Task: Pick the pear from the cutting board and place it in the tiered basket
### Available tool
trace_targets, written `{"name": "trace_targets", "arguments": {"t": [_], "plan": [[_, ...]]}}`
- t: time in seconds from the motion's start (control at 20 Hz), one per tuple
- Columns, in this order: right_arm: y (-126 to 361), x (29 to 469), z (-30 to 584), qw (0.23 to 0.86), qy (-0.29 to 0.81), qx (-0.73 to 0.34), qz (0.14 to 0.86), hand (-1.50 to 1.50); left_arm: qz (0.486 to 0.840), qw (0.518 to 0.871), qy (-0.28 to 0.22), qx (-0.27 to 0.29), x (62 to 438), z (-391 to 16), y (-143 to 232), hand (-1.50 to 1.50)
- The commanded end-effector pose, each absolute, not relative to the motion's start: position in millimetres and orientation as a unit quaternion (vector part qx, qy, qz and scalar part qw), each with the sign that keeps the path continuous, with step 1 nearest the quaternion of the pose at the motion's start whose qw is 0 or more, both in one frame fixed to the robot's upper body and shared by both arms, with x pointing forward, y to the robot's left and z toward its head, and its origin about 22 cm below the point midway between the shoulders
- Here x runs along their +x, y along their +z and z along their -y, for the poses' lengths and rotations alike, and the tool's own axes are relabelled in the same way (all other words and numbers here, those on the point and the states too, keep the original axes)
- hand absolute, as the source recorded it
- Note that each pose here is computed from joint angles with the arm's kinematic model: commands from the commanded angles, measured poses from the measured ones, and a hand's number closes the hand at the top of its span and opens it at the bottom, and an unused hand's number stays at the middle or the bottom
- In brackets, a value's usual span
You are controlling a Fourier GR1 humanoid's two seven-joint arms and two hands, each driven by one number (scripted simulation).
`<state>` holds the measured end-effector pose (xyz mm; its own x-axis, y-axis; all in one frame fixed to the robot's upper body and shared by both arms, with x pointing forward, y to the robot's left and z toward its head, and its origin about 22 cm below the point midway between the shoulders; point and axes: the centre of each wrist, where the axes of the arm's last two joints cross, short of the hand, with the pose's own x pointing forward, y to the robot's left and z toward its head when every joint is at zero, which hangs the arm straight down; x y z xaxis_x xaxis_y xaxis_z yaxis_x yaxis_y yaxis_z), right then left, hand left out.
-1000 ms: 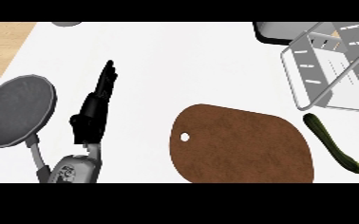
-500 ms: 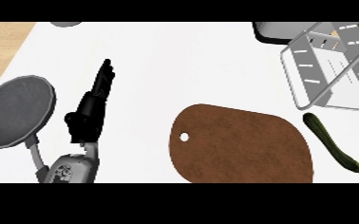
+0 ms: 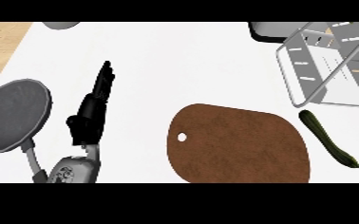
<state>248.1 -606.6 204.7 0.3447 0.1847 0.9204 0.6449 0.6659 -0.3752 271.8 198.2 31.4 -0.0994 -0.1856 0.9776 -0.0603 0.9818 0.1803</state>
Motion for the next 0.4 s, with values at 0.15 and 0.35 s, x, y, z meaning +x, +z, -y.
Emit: {"name": "trace_targets", "arguments": {"t": [0.15, 0.35], "plan": [[163.3, 147.6, 648.1, 0.718, -0.205, -0.359, 0.560, -1.50, 0.738, 0.668, -0.033, 0.089, 275.0, -207.9, 32.5, 0.00], [143.5, 97.7, 657.5, 0.722, -0.204, -0.338, 0.569, -1.50, 0.737, 0.669, -0.032, 0.097, 266.9, -208.0, 30.7, 0.00]]}}
